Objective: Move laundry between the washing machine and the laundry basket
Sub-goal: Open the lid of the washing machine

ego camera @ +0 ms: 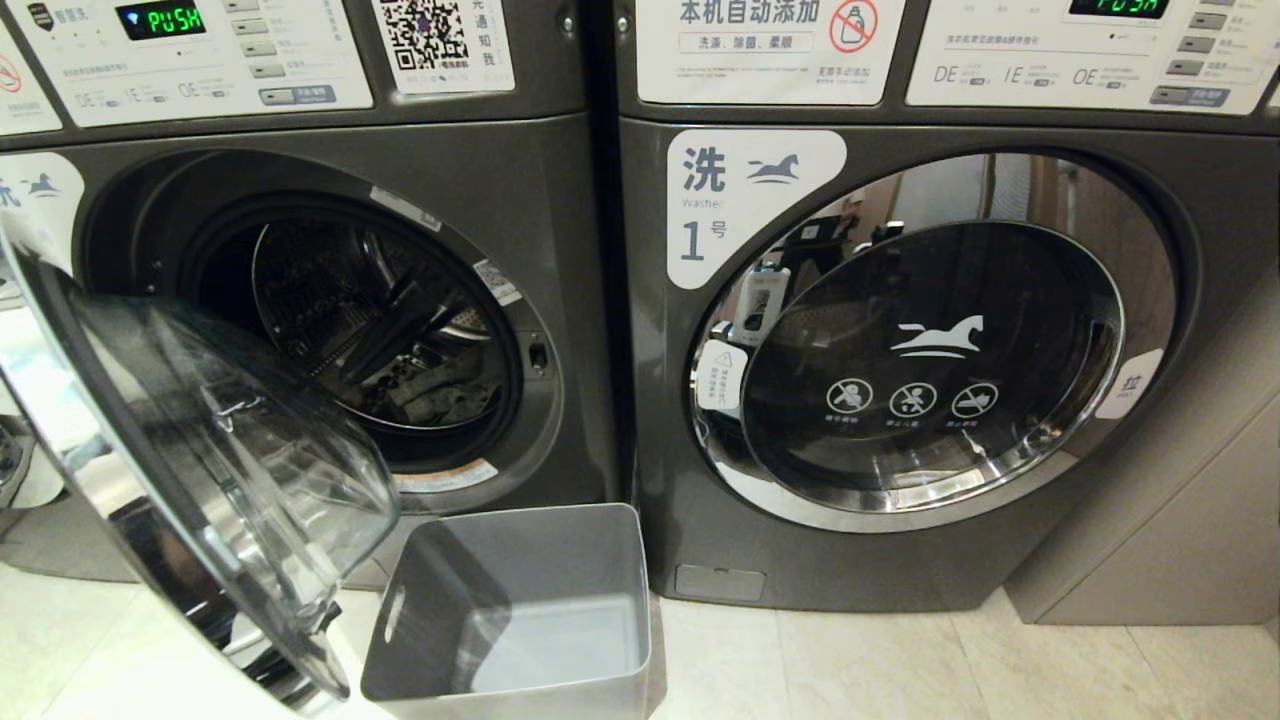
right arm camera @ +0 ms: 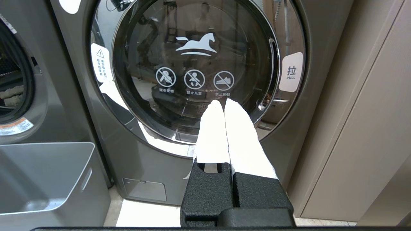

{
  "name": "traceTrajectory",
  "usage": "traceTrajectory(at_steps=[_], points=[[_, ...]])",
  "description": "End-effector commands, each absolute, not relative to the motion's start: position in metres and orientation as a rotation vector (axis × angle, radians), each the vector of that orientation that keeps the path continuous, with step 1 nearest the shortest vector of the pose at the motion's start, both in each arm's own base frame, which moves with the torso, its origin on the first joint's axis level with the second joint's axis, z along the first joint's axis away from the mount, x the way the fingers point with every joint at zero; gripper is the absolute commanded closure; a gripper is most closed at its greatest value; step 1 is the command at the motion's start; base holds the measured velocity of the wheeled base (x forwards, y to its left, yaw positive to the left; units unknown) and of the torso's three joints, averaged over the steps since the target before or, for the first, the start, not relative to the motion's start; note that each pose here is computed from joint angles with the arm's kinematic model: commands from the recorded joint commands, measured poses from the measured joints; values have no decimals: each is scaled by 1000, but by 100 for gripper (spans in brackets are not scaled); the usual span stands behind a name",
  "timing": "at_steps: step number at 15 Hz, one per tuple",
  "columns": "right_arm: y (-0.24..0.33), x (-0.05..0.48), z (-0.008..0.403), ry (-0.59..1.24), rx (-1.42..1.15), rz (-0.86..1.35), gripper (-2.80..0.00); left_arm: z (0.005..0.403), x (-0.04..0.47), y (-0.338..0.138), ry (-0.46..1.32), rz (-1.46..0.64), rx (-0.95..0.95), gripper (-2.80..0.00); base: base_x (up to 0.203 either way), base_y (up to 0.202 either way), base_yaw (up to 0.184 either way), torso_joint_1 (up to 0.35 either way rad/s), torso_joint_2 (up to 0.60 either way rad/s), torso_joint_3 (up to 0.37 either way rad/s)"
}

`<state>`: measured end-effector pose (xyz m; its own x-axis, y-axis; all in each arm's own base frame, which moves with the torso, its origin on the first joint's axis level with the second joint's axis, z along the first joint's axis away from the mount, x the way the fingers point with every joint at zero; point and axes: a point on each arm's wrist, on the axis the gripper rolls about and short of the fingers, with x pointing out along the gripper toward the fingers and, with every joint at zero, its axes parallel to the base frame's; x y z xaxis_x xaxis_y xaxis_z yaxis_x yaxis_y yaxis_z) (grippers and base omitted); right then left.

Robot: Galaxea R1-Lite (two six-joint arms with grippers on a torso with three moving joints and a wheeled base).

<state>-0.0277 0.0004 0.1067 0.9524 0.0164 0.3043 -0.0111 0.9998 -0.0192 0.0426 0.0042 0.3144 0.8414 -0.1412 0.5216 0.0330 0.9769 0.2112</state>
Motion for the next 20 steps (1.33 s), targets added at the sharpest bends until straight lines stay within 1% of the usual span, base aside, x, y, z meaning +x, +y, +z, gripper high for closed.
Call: traceTrajectory(at_steps=[1,5,7,8,9,11,15,18,20], points=[[0,-24,96,-270,-18,15,0,318,26,-2,-614,-114,227,-280,0,0,0,0,0,0],[0,-24,96,-270,-18,15,0,316,24,-4,-612,-173,269,-280,0,0,0,0,0,0],[0,-24,96,-270,-18,15,0,311,25,-6,-581,-223,293,-280,0,0,0,0,0,0],[0,-24,96,-270,-18,15,0,307,26,-6,-555,-245,301,0,0,0,0,0,0,0],[0,-24,96,-270,-18,15,0,304,26,-7,-533,-253,293,0,0,0,0,0,0,0],[0,-24,96,-270,-18,15,0,288,24,-7,-435,-261,269,0,0,0,0,0,0,0],[0,-24,96,-270,-18,15,0,219,24,-7,-206,-285,212,0,0,0,0,0,0,0],[0,-24,96,-270,-18,15,0,172,20,-5,-77,-233,120,0,0,0,0,0,0,0],[0,-24,96,-270,-18,15,0,149,12,-4,-17,-201,77,0,0,0,0,0,0,0]])
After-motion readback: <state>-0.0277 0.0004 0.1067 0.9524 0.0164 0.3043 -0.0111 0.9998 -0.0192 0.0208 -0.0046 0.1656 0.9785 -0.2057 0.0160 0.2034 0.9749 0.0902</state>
